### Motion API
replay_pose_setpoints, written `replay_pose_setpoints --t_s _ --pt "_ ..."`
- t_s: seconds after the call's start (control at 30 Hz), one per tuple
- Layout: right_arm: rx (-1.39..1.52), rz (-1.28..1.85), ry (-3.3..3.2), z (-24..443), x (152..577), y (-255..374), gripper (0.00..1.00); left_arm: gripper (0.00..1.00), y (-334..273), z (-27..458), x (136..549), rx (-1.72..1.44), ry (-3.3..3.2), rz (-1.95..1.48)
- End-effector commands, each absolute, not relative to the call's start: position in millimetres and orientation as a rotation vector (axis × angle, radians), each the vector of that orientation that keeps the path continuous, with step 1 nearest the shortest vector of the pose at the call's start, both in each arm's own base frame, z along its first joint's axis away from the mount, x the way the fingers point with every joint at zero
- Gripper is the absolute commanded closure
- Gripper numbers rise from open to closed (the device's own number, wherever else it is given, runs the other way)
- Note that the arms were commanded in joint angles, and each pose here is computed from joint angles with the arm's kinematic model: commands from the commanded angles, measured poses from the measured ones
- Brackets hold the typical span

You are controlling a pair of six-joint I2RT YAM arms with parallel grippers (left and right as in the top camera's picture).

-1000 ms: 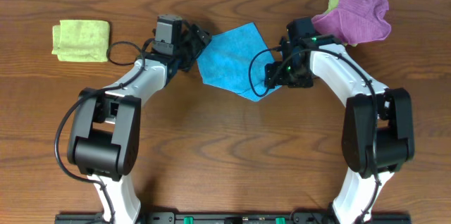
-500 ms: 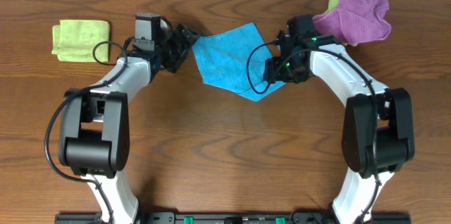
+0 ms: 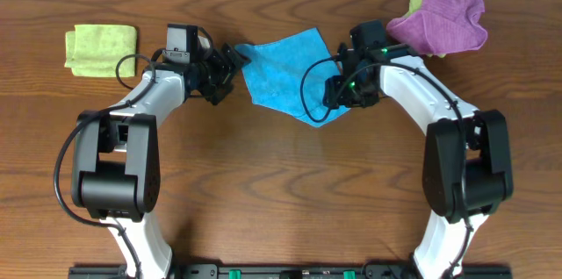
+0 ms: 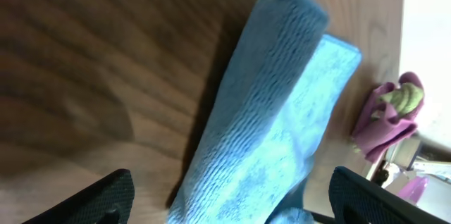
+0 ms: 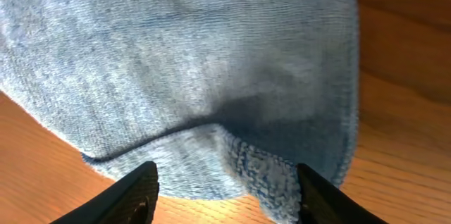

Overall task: Fold the cloth
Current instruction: 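Lift the blue cloth with both grippers and stretch it between them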

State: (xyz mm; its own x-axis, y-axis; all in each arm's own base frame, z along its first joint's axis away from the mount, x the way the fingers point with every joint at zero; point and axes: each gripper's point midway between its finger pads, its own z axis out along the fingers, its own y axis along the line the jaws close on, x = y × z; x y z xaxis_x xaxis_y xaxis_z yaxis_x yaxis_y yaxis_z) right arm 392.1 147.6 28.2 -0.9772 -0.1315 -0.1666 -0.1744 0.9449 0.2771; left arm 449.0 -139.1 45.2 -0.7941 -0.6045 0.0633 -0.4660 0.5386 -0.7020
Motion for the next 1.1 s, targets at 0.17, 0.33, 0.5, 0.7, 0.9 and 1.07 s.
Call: replay_pose_setpoints --t_s 0.17,0.33,0.5,0.7,0.9,1.07 --pt "-0.253 0.455 3.015 7 382 152 0.99 0.2 -137 46 426 -0.847 2.696 -1.155" --pt "-0.235 0.507 2.984 36 387 158 0.99 0.24 -134 40 404 -0.821 2.793 -1.12" --pt "-0.082 0.569 2.836 119 416 168 0.99 0.24 -139 39 387 -0.845 2.862 -1.134" --pt "0.035 0.431 2.598 214 449 157 0.99 0.24 -164 43 374 -0.789 2.91 -1.197" --pt "0.025 0.387 2.588 220 450 154 0.99 0.23 -211 44 362 -0.712 2.955 -1.204" --pt "0.059 0.274 2.593 212 455 140 0.99 0.22 -237 47 363 -0.679 2.933 -1.221"
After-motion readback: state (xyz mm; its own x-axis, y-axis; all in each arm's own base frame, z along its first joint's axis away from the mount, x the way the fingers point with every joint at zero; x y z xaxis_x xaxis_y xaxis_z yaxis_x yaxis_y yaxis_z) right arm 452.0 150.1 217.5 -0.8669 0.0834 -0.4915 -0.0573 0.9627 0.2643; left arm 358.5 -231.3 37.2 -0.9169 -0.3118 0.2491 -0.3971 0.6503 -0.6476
